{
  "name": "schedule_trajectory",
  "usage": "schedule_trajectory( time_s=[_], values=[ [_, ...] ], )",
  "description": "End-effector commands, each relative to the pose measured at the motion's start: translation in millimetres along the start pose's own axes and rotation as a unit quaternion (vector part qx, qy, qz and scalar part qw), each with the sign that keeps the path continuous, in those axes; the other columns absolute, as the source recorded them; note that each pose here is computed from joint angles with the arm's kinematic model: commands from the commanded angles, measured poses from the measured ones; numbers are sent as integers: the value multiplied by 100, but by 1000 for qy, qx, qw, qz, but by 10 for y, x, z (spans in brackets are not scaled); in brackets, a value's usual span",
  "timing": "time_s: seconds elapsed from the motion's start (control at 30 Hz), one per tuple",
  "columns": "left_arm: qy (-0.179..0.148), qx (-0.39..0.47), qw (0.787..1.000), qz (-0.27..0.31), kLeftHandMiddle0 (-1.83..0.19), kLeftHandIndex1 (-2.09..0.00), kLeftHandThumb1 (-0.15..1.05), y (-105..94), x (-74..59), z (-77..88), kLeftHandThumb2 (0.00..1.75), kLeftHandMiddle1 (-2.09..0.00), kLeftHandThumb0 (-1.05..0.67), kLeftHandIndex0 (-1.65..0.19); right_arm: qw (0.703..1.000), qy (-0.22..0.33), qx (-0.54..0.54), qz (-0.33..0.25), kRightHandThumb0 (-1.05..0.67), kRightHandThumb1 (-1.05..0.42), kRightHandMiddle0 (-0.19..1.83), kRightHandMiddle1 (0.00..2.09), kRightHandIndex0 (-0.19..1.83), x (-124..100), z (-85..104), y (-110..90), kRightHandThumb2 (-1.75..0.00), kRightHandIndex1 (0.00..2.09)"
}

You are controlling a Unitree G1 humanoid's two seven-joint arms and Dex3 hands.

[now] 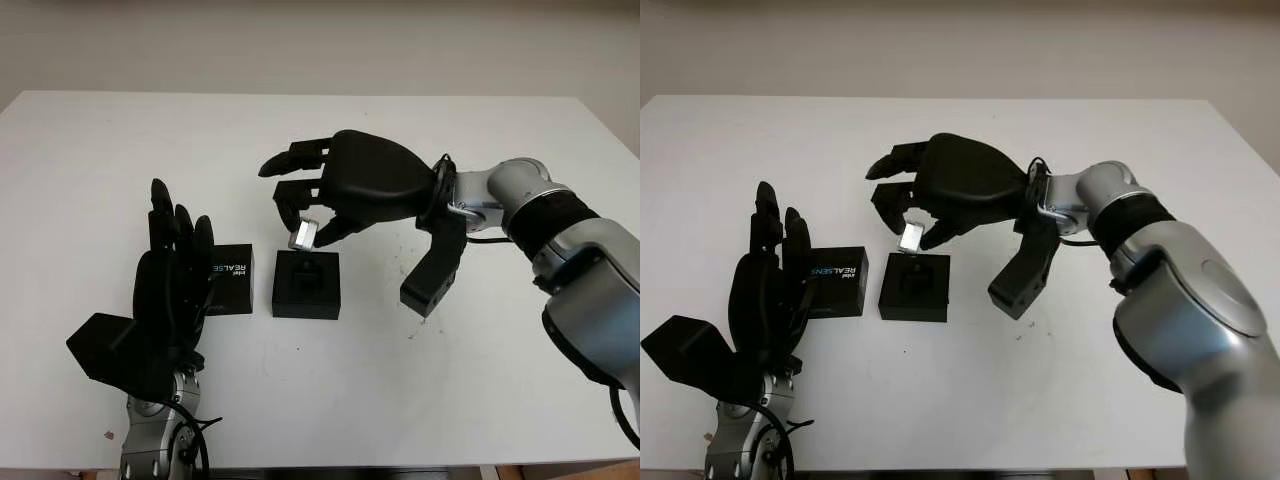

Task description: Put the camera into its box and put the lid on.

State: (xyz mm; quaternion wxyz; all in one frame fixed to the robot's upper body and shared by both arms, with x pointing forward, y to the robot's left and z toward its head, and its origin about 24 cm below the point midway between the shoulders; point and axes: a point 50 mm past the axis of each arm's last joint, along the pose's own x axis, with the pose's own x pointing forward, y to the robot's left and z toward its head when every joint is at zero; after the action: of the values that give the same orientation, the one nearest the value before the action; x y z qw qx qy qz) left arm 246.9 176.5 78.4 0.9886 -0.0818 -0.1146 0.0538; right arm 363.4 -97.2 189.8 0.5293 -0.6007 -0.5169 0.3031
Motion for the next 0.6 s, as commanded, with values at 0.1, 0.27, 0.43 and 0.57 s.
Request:
schedule_trajectory(
  time_s=[0.1,0.27,0.43,0.57],
  values=[
    [4,4,1000,2,19,-4,105,7,1,6,45,-5,-65,18,999,19,33,-16,-29,-93,56,127,36,-69,3,5,-6,45],
    [5,2,1000,3,19,-4,105,-3,-3,12,44,-5,-65,19,997,29,63,-23,-32,-94,53,132,21,-86,25,36,-5,73],
    [3,-2,1000,1,19,-4,105,4,-7,12,45,-4,-64,19,990,52,126,-21,-30,-94,50,133,15,-109,47,97,-6,80],
    [4,1,1000,2,19,-4,105,5,-8,11,44,-4,-65,19,978,71,193,-13,-31,-96,49,134,11,-122,67,161,-6,78]
  ],
)
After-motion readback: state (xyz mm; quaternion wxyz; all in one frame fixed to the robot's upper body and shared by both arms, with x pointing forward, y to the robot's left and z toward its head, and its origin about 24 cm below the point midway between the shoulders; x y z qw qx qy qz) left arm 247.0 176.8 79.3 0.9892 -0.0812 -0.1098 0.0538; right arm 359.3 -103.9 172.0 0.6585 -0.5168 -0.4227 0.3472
